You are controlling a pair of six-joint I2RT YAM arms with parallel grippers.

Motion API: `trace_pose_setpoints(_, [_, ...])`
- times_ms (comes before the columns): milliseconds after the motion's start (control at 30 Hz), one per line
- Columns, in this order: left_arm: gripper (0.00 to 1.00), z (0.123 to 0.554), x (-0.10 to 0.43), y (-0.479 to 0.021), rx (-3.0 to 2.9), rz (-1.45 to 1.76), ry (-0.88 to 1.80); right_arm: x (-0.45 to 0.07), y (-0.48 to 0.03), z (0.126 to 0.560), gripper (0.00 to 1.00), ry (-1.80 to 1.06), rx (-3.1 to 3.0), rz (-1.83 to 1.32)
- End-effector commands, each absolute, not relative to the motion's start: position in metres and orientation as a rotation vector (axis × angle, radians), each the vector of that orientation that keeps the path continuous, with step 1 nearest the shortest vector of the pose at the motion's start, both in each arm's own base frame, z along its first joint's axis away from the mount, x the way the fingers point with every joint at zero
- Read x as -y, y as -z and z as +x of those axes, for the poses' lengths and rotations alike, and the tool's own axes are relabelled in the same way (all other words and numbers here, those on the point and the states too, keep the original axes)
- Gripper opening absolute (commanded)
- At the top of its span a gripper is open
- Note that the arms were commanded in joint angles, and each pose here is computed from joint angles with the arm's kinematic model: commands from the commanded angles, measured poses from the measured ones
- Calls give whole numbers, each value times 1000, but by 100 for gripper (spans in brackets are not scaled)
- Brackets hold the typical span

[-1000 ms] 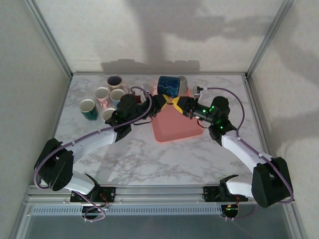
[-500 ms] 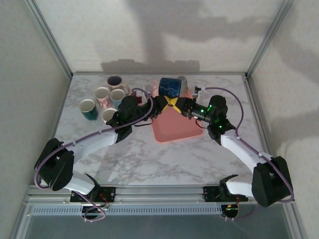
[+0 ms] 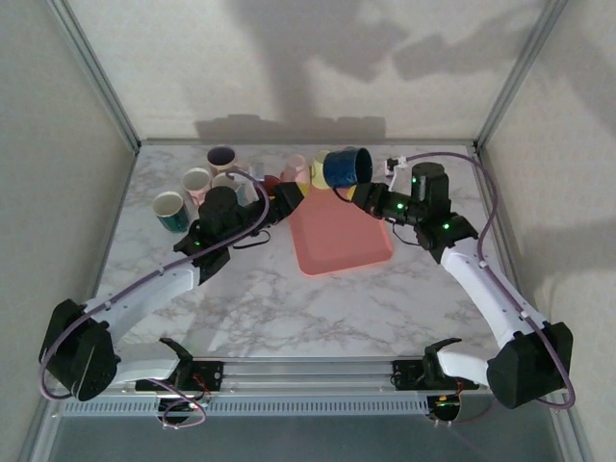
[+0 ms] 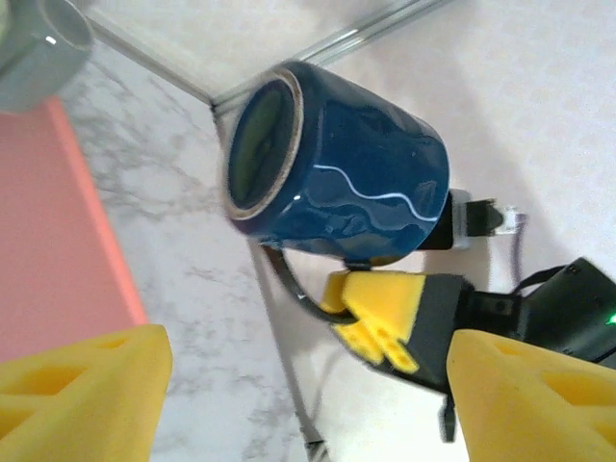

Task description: Turn the mug right side up

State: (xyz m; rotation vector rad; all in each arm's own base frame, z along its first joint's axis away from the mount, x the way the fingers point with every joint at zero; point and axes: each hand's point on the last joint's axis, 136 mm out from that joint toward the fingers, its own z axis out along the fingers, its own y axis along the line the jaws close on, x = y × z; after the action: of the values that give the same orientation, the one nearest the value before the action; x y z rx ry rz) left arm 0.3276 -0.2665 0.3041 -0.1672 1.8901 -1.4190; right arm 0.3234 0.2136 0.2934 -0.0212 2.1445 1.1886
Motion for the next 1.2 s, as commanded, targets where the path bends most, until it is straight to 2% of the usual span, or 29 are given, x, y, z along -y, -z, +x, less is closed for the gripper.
trace_pose_setpoints(0, [76,317,256,-281,-2022,-3,1244,-177,-294,334,0,-851,-2182,-108])
trace_pose_setpoints(233, [76,320,234,-262,-2113,135,972,-133,-257,365,0,-442,-2350,-101])
trace_pose_setpoints(467, [77,328,222,-239,-2185,156,820,-98,-221,401,0,-139,-2476,-68])
trace_pose_setpoints(933, [78,339,217,-218,-2247,184,708,-60,-162,486,0,94,-2589,-33])
trace_pose_setpoints(1167, [79,342,216,-213,-2265,197,678,-50,-138,512,0,116,-2608,-36])
